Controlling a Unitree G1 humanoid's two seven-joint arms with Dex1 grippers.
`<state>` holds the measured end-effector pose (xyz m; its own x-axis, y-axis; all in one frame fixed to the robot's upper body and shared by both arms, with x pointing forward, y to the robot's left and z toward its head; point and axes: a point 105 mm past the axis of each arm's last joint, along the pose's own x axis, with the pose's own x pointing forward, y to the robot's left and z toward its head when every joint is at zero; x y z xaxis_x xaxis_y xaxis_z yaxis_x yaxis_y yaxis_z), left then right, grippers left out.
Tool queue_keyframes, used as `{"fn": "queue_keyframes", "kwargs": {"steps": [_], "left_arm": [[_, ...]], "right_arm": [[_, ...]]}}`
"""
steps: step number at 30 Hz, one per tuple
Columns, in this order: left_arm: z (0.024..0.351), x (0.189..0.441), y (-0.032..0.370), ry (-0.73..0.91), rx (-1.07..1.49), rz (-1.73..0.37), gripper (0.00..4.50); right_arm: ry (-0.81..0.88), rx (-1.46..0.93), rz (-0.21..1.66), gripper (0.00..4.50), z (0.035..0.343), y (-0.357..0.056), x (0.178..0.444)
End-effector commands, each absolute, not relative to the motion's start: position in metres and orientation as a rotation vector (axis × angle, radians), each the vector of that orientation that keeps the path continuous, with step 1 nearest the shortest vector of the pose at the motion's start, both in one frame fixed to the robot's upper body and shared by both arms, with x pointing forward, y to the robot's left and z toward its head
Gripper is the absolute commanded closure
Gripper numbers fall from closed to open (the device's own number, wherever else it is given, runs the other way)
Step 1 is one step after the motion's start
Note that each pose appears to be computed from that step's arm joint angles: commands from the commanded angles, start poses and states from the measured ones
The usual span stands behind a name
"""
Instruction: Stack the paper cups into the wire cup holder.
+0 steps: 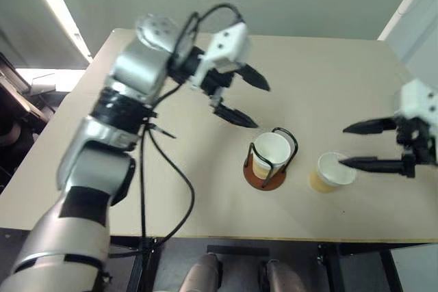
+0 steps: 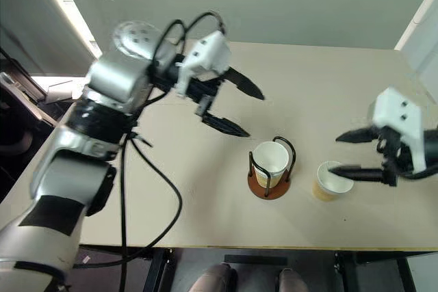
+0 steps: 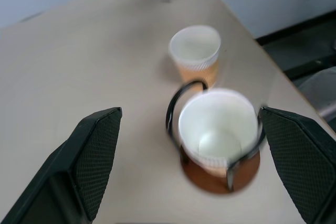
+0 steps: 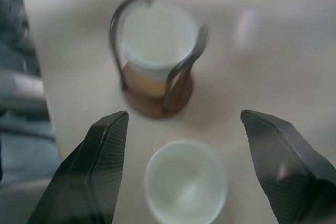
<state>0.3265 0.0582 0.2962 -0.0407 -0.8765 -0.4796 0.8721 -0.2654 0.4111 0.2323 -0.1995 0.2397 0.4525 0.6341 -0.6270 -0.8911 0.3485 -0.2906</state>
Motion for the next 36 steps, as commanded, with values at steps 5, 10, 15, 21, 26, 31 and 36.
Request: {"fn": "queue_keyframes", "kwargs": {"steps": [5,10,15,21,26,31,36], "left_arm": [[0.305,0.302,0.079,-0.037,0.666,-1.652,0.02],[0.296,0.289,0.096,-0.002,0.609,-1.599,0.02],[0.294,0.287,0.11,0.028,0.611,-1.529,0.02],[0.294,0.29,0.117,0.043,0.609,-1.47,0.0],[0.293,0.29,0.118,0.045,0.605,-1.457,0.0],[0.291,0.291,0.12,0.056,0.612,-1.448,0.0],[0.287,0.291,0.126,0.079,0.632,-1.441,0.0]], "right_arm": [[0.512,-0.79,0.985,0.97,0.227,-0.215,0.236],[0.556,-0.849,1.019,0.97,0.211,-0.215,0.24],[0.579,-0.857,1.037,0.97,0.203,-0.216,0.241],[0.593,-0.878,1.053,0.36,0.192,-0.217,0.245],[0.594,-0.935,1.045,0.01,0.183,-0.219,0.254],[0.618,-0.965,1.078,0.01,0.173,-0.217,0.257],[0.63,-1.0,1.118,0.01,0.167,-0.213,0.26]]}}
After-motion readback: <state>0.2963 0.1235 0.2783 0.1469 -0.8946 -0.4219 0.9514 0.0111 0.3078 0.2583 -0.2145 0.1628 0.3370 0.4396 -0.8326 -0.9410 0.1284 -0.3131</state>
